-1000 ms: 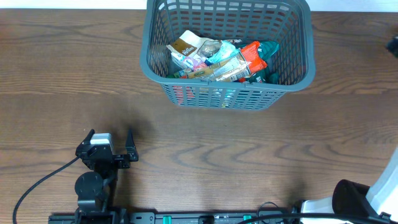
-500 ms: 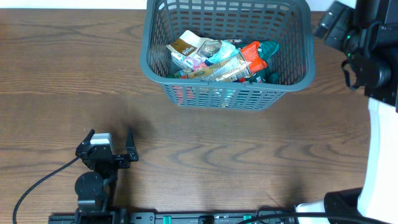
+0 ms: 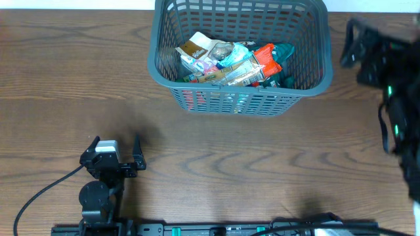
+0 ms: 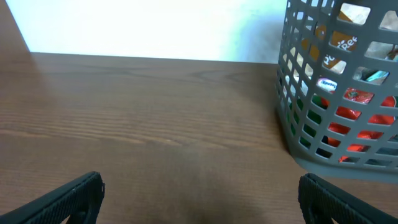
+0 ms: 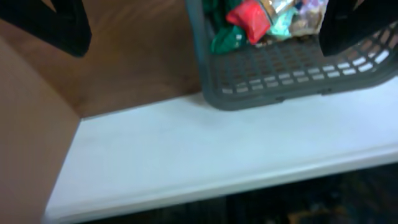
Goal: Pack container
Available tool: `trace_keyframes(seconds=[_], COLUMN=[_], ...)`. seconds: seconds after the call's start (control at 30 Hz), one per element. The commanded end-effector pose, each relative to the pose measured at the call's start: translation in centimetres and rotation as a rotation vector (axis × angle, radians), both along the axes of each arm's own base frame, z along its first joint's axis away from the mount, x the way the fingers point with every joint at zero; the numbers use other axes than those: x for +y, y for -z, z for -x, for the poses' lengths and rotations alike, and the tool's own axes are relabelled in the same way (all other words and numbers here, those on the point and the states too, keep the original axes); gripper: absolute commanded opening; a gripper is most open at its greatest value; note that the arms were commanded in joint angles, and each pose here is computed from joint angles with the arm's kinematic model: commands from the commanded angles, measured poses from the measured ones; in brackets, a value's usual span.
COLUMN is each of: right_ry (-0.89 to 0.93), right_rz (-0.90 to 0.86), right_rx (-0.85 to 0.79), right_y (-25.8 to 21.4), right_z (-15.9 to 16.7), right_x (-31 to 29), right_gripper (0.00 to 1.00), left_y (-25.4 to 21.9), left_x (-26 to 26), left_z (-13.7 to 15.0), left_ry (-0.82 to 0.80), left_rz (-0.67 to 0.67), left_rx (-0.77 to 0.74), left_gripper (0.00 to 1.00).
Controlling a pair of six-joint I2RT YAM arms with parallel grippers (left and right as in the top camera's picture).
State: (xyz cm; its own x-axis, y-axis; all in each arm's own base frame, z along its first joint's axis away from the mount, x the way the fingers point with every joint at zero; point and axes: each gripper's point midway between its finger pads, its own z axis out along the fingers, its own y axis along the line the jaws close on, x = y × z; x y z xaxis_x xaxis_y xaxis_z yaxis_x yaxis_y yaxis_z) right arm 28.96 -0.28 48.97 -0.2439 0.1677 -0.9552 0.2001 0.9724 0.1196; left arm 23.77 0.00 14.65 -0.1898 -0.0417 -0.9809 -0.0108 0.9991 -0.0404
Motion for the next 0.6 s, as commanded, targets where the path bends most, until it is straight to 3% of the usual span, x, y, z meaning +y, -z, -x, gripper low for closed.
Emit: trace_keyframes(seconds=[0.0,0.27,0.57], right_ry=[-0.085,-0.125,-0.295], right_rz=[0.077,0.063,0.147], right_rx=[-0.006,-0.089,-0.18], right_y=[1.8,6.0,10.0], right_z=[2.3,7.0,7.5], right_x=[0.6,0.4,2.9], right_gripper=[0.99,0.99,0.99], left_y=[1.2,1.2,1.2], left_x=[0.2,0.2,0.2], left_z=[0.0,0.0,0.0], left_ry=[-0.009,-0.009,-0.009], left_rz=[-0.01,-0.01,-0.01], left_rx=[0.024,0.024,0.024], left_gripper=[0.99,0.99,0.99])
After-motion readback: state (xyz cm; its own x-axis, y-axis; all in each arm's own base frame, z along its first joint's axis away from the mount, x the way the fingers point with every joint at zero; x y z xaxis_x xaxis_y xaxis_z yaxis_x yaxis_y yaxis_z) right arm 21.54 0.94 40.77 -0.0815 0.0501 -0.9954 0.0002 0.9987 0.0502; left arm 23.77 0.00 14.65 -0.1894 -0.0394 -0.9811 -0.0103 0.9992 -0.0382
